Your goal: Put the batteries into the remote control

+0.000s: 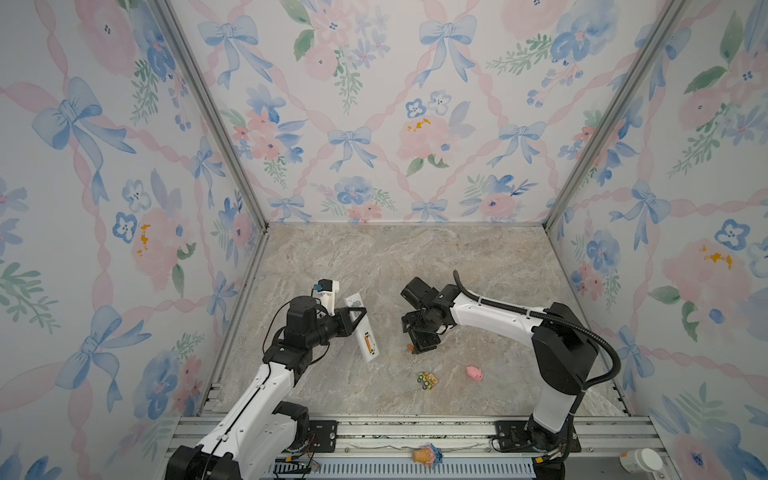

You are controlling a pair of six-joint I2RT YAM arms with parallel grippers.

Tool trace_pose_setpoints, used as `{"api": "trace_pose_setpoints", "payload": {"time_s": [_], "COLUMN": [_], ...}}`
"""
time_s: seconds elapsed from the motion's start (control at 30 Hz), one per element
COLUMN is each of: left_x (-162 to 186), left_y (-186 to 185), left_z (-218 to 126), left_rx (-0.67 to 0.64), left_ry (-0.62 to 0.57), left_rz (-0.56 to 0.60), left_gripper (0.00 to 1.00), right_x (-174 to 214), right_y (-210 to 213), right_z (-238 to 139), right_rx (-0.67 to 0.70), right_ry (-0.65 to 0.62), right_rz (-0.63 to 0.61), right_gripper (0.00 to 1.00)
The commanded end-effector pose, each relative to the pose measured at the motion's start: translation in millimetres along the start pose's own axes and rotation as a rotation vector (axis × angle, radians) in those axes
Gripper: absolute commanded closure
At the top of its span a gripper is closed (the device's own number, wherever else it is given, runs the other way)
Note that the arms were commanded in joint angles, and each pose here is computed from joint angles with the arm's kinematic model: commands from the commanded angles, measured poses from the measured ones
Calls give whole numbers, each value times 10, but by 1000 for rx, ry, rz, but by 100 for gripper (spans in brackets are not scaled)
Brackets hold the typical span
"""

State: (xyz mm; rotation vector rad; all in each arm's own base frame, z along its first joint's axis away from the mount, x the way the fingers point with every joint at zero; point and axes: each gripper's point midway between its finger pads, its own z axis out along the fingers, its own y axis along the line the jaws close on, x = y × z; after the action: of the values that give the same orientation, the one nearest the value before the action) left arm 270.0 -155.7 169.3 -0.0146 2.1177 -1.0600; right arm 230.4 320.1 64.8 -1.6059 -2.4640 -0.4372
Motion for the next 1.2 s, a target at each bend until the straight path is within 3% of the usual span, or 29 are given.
{"api": "trace_pose_setpoints", "payload": {"time_s": [0.0, 0.87, 1.17], "left_x": [-13, 59, 62], "left_y": [-58, -97, -130], "left_z": [-21, 4, 9], "left_rx": [15, 31, 38], "left_ry": [-11, 12, 17], "left_rz": [34, 42, 51], "left_gripper": [100, 100, 100], "right_x": [-99, -265, -399], "right_y": [-117, -249, -298], "right_z": [141, 362, 421], "right_rx": [35, 92, 113], "right_ry": [-40, -84, -106], "right_rz": [20, 32, 29], "right_gripper": [34, 42, 52]}}
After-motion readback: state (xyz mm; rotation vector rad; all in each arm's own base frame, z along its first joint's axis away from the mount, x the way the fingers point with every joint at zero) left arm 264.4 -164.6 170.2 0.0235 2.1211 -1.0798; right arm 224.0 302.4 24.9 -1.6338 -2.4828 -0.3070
